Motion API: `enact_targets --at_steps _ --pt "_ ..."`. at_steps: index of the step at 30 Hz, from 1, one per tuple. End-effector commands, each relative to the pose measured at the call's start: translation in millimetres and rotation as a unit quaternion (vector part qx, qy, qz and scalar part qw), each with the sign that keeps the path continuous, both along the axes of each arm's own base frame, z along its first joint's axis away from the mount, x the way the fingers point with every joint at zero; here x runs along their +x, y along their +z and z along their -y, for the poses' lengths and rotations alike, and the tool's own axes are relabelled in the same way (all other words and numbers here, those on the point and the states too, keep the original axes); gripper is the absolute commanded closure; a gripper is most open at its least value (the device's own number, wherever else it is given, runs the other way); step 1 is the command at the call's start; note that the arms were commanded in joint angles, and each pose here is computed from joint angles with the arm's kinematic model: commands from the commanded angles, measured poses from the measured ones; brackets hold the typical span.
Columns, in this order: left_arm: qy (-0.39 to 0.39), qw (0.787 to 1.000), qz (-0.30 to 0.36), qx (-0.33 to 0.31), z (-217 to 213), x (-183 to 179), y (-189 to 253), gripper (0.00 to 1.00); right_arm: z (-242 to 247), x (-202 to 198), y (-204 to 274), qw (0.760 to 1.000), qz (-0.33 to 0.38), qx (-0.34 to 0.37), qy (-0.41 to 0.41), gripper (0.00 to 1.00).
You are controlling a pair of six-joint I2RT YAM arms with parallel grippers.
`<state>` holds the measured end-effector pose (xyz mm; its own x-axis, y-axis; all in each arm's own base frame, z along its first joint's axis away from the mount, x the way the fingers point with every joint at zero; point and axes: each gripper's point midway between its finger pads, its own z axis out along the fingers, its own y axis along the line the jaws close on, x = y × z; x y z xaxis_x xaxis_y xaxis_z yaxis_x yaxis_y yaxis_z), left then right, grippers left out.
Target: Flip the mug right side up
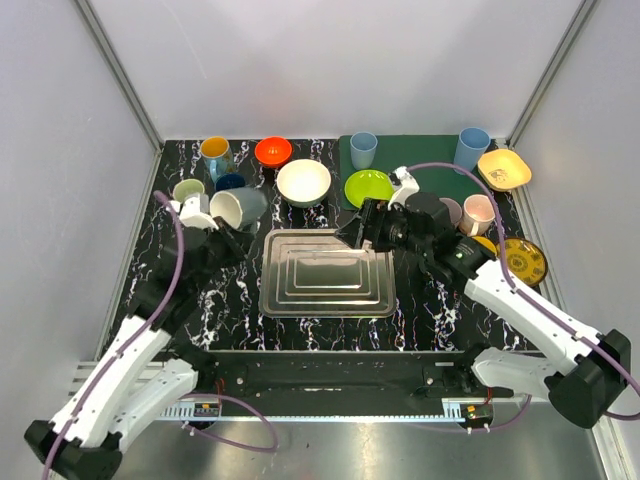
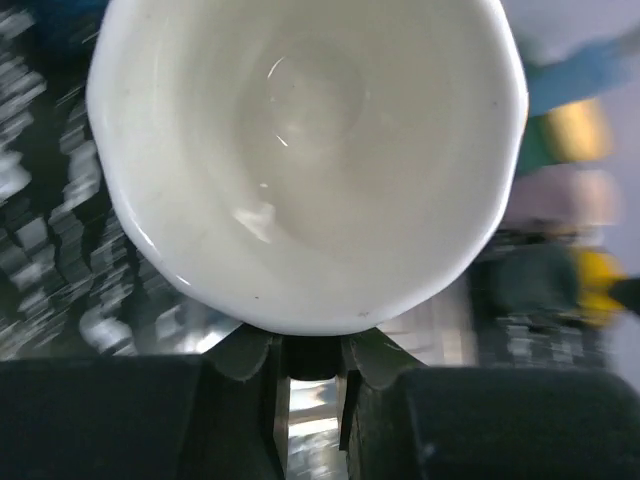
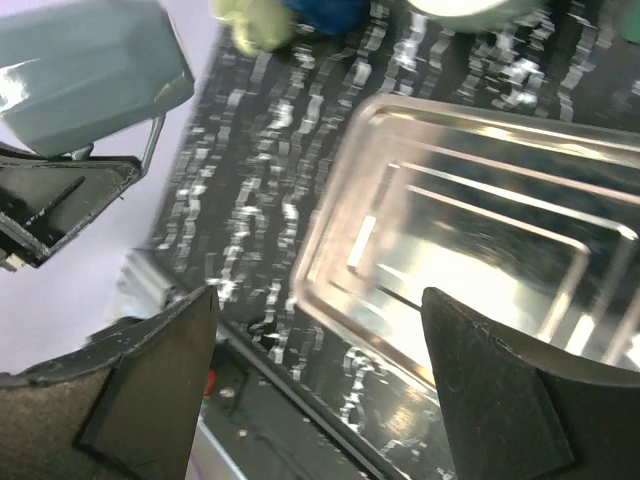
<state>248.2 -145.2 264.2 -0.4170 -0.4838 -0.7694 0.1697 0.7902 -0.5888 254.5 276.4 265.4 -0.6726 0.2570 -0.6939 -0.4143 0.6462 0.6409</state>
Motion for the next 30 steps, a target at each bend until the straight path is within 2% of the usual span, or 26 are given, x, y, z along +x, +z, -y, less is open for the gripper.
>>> enact_targets --at_steps 1,3,5,11,13,18,23,27,29,30 --pt "0.123 0.963 -0.183 0.156 -89.3 -13.0 -111.7 1.0 28.5 13.4 -38.6 0.993 -0.023 -0.1 -0.065 0.13" --pt "0.147 0.958 -0.193 0.152 -105.1 -10.2 -123.4 1.0 28.6 12.0 -44.3 0.992 -0.026 -0.103 -0.063 0.13" --pt "0.187 0.943 -0.221 0.164 -129.8 -5.3 -132.5 1.0 28.9 10.0 -48.4 0.992 -0.029 -0.103 -0.06 0.13" --pt "0.269 0.909 -0.27 0.169 -179.7 21.6 -136.9 1.0 30.1 7.7 -56.2 0.992 -0.026 -0.109 -0.053 0.13" --pt "0.297 0.902 -0.267 0.163 -197.6 34.9 -132.6 1.0 29.4 5.3 -58.5 0.993 -0.026 -0.108 -0.046 0.13" --pt "0.317 0.888 -0.296 0.154 -226.7 66.6 -155.2 1.0 29.1 -0.7 -58.0 0.994 -0.022 -0.101 -0.034 0.13" --pt "0.34 0.862 -0.337 0.168 -250.2 78.5 -180.3 1.0 33.7 -5.0 -64.9 0.993 -0.024 -0.106 -0.035 0.13" --pt "0.338 0.852 -0.362 0.169 -258.4 91.7 -182.5 1.0 35.9 -6.9 -71.6 0.993 -0.026 -0.113 -0.034 0.13" --pt "0.336 0.85 -0.369 0.169 -258.8 92.1 -182.8 0.9 36.5 -7.1 -75.5 0.992 -0.03 -0.117 -0.034 0.13" --pt "0.335 0.85 -0.369 0.169 -258.0 91.0 -181.3 0.75 36.9 -6.1 -77.7 0.991 -0.03 -0.122 -0.034 0.13"
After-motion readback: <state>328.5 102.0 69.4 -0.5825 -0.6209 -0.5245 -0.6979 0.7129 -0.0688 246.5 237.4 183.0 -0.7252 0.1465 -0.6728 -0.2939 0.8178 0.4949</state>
